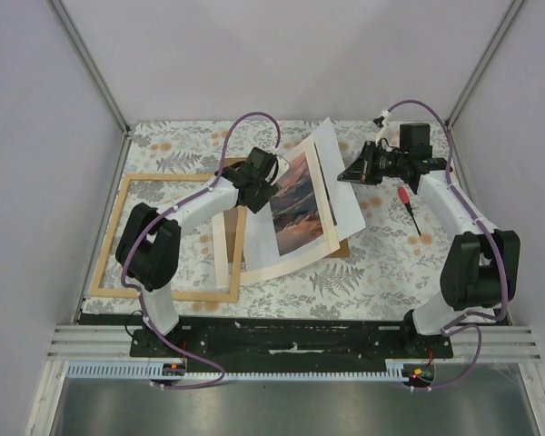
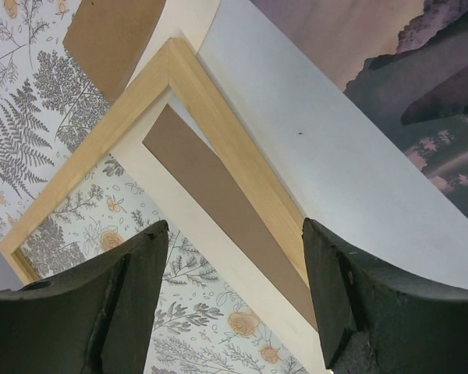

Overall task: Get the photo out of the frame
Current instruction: Pick up the photo from the photo frame, then place the photo in the photo frame.

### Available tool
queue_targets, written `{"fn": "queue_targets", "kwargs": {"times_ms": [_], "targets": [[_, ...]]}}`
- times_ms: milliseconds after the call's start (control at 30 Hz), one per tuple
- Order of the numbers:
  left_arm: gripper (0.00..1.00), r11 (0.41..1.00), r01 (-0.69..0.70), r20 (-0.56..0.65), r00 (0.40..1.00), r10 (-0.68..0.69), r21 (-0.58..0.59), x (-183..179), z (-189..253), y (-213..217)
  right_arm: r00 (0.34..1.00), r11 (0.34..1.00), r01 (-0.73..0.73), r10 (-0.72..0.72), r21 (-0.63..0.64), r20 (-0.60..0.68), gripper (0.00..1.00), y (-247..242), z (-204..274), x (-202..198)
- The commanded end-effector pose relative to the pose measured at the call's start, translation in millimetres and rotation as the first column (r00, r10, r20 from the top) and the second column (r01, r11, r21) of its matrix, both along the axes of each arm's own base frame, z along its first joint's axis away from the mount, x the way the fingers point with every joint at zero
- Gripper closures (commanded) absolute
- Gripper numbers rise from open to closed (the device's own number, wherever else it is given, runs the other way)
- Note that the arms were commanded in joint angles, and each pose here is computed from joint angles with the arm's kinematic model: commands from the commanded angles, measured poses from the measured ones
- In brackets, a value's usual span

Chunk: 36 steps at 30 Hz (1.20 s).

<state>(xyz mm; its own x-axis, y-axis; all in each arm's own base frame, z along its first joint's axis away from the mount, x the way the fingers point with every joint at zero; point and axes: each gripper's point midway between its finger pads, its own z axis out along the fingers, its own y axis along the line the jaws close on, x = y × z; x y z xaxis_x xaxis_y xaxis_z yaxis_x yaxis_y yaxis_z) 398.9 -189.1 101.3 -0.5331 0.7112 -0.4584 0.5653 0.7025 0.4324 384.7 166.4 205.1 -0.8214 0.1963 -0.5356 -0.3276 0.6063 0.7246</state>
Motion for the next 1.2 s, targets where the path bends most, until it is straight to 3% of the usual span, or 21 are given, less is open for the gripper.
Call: {"fn": "queue_targets", "kwargs": {"times_ms": [0, 200, 600, 900, 1167], "targets": [[0.24, 1.0, 0.002, 0.056, 0.998, -0.001, -0.026, 7.9, 27.9, -3.0, 0.991, 0.991, 0.053, -0.036, -0.126, 0.131, 1.0, -21.2, 29.6, -5.0], [0.24, 1.0, 0.002, 0.071, 0.997, 0.0, -0.025, 5.5, 38.1, 0.4, 0.962, 0.985, 0.132, -0.099, -0.113, 0.255, 1.0, -33.3, 83.8, -8.4], [0.24, 1.0, 0.002, 0.102, 0.995, 0.002, -0.03, 2.0, 57.1, 5.2, 0.909, 0.974, 0.225, -0.206, -0.011, 0.362, 1.0, -60.1, 174.9, -2.6], [0.24, 0.999, 0.0, 0.096, 0.995, 0.005, -0.047, 0.0, 60.3, 3.6, 0.896, 0.982, 0.171, -0.19, 0.081, 0.402, 1.0, -44.3, 232.5, 6.4], [0.24, 0.999, -0.014, 0.103, 0.994, 0.019, -0.05, 3.8, 63.8, 2.7, 0.897, 0.987, -0.006, -0.065, 0.16, 0.438, 1.0, -3.8, 267.2, -11.7]]}}
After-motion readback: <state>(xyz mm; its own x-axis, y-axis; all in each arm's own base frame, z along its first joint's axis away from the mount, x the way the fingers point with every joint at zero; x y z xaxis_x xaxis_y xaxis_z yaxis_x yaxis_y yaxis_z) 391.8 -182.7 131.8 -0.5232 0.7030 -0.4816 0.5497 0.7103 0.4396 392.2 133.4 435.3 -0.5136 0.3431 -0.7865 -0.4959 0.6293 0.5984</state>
